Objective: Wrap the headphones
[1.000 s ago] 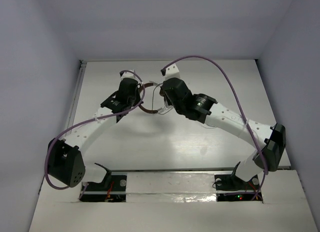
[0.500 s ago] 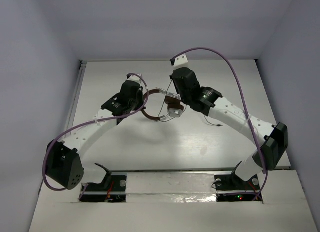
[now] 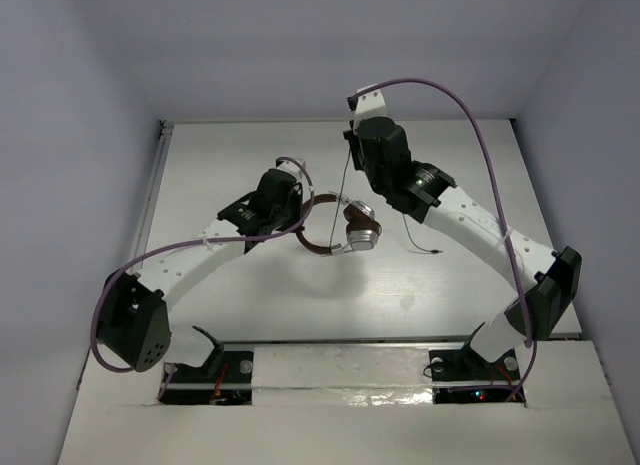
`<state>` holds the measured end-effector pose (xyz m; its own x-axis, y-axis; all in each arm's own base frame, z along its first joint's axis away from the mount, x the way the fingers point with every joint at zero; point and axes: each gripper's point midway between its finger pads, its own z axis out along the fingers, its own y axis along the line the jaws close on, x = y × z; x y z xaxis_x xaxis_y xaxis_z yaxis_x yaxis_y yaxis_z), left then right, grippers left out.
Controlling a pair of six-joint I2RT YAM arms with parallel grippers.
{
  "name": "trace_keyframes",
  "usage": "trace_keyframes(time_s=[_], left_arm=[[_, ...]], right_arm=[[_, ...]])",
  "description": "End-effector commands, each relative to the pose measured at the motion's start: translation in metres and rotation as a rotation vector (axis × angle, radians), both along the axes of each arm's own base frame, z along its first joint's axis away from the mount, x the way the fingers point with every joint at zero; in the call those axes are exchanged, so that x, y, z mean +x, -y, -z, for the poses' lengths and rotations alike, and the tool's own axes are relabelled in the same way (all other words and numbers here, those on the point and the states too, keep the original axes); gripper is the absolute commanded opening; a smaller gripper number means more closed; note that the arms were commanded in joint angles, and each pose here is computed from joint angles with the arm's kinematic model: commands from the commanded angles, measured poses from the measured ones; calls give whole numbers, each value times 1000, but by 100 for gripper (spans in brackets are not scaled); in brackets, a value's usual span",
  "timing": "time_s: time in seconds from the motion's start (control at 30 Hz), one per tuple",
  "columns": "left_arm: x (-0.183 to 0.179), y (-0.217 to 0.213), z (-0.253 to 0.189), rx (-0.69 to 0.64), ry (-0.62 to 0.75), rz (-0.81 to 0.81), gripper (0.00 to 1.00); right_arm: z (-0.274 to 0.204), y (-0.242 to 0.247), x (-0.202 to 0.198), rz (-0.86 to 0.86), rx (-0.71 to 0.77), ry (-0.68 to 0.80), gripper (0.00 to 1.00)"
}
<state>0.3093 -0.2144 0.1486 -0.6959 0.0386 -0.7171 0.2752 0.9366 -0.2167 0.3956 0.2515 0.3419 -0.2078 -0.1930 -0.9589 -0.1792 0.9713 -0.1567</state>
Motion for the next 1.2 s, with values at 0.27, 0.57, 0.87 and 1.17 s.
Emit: trace_keyframes(time_s=[0.27, 0.57, 0.87, 1.17], left_arm=[[-17, 28, -55, -160, 89, 130, 0], [-17, 29, -87, -252, 132, 152, 0], [-15, 16, -103, -360, 146, 193, 0], [-24, 22, -134, -492, 155, 319, 0]], right_arm=[[6, 28, 16, 90, 137, 63, 0], [33, 46, 4, 87, 245, 8, 0], [52, 52, -2, 70, 308, -20, 0], [72, 27, -4, -65, 339, -51, 0]])
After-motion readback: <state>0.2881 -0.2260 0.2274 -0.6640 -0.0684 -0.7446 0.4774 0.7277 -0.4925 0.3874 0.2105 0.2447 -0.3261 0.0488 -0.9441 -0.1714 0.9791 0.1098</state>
